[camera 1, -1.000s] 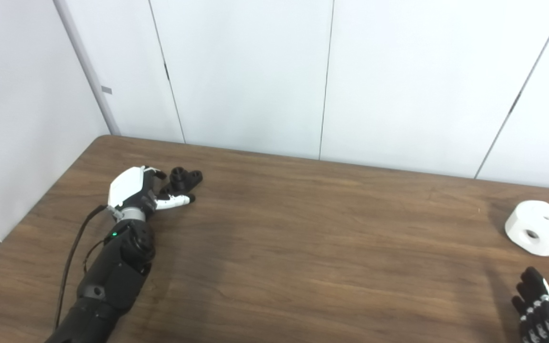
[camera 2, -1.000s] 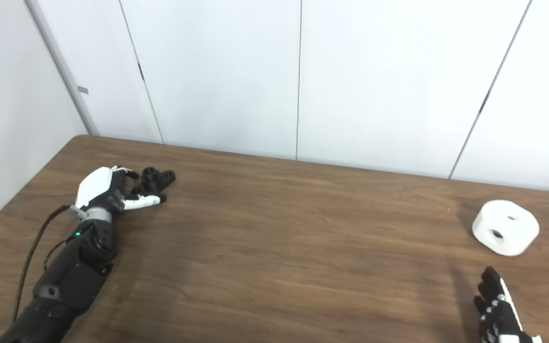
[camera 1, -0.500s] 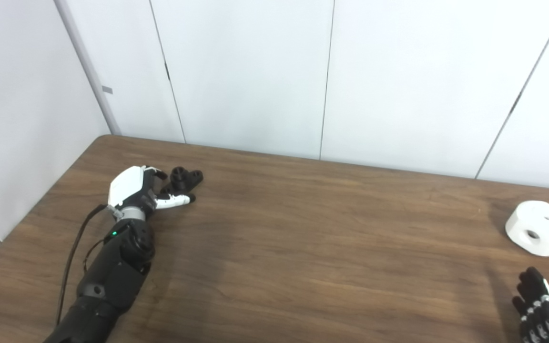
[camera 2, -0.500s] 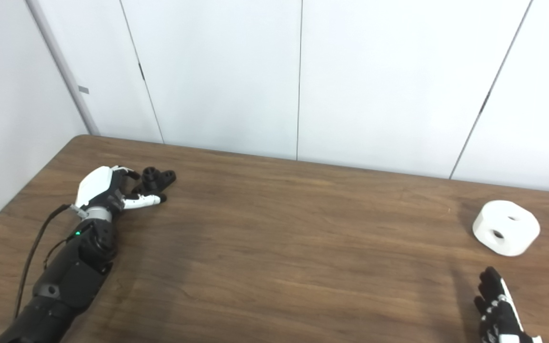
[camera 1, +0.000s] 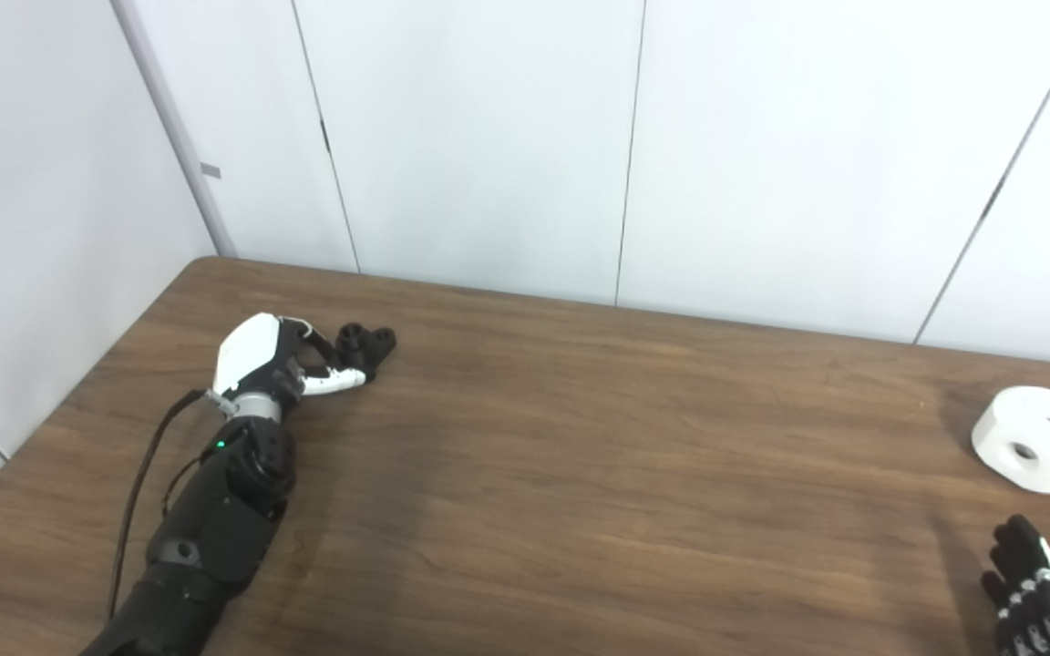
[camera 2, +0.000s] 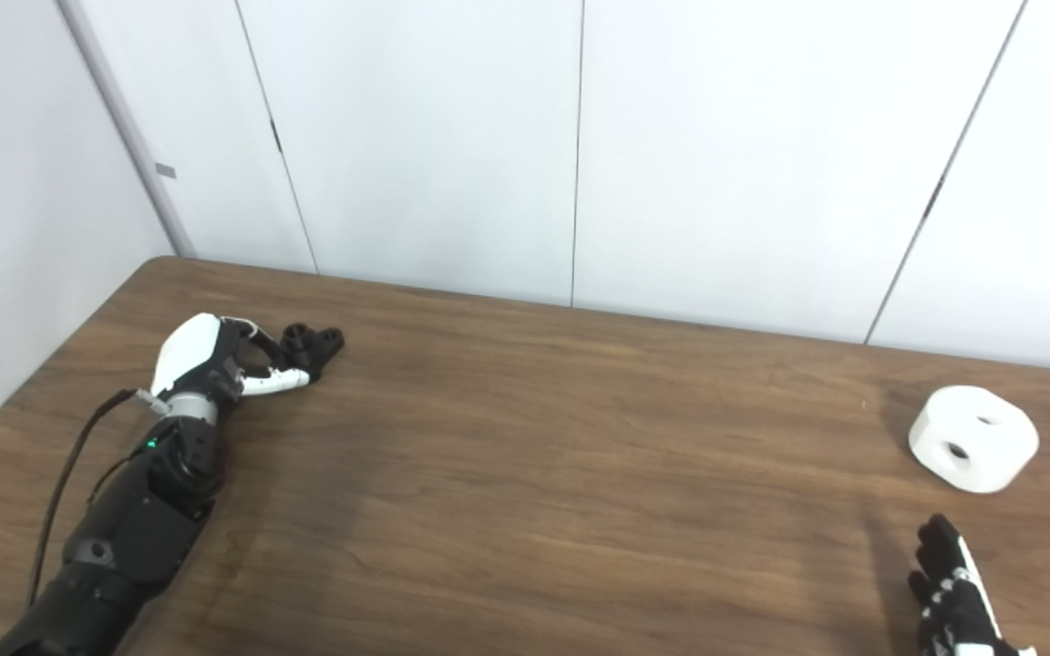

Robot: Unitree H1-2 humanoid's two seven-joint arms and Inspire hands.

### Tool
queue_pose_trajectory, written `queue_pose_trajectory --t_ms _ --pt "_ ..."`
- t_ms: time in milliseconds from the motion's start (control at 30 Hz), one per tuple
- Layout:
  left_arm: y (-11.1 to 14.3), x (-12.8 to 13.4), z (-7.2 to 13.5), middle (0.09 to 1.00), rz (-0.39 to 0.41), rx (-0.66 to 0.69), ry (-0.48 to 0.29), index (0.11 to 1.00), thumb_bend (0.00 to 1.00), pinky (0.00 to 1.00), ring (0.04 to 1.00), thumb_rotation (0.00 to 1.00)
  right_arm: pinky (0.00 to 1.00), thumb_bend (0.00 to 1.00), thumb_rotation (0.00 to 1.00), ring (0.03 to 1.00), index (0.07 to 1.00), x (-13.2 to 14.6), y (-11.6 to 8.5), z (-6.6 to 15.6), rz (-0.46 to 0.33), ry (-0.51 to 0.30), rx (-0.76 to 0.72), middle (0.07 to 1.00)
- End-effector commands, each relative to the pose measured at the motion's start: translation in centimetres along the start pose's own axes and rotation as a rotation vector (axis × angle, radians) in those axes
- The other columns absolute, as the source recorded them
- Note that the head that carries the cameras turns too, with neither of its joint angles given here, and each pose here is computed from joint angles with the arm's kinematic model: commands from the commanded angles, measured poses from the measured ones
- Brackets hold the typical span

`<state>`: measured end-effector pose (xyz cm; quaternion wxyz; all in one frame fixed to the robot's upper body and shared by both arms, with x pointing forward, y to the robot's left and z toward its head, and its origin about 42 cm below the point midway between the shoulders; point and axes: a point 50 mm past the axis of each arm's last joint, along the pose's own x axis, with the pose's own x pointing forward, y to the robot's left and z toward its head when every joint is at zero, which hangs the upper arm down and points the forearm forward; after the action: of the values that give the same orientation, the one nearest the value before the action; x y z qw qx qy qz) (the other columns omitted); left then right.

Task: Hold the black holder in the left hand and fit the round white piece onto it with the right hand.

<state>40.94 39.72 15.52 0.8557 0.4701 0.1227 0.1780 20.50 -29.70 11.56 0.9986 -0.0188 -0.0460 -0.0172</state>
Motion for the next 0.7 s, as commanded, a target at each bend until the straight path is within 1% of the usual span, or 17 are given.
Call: queue_pose_trajectory --t_ms 0,367,500,667 --pt "1.59 0.78 0.55 0.812 0.038 0.007 -0.032 0.487 0.52 0.99 0.911 0.05 1.0 0.68 0.97 1.0 0.973 -0.02 0.14 0.7 -0.011 -0.038 0.004 0.984" --pt "1.45 0.79 0.33 0.808 0.034 0.014 -0.039 0.487 0.52 0.97 0.904 0.05 1.0 0.67 0.97 1.0 0.974 0.12 0.32 0.74 -0.013 -0.037 0.007 0.985" --pt "1.36 0.77 0.17 0.811 0.021 0.025 -0.043 0.487 0.52 0.97 0.908 0.05 1.0 0.66 0.98 1.0 0.972 0.16 0.46 0.87 -0.01 -0.04 0.01 0.984" --pt "1.32 0.18 0.34 0.816 0.01 0.017 -0.044 0.487 0.52 0.96 0.916 0.05 1.0 0.65 0.98 1.0 0.973 0.07 0.5 0.92 -0.011 -0.038 0.007 0.985"
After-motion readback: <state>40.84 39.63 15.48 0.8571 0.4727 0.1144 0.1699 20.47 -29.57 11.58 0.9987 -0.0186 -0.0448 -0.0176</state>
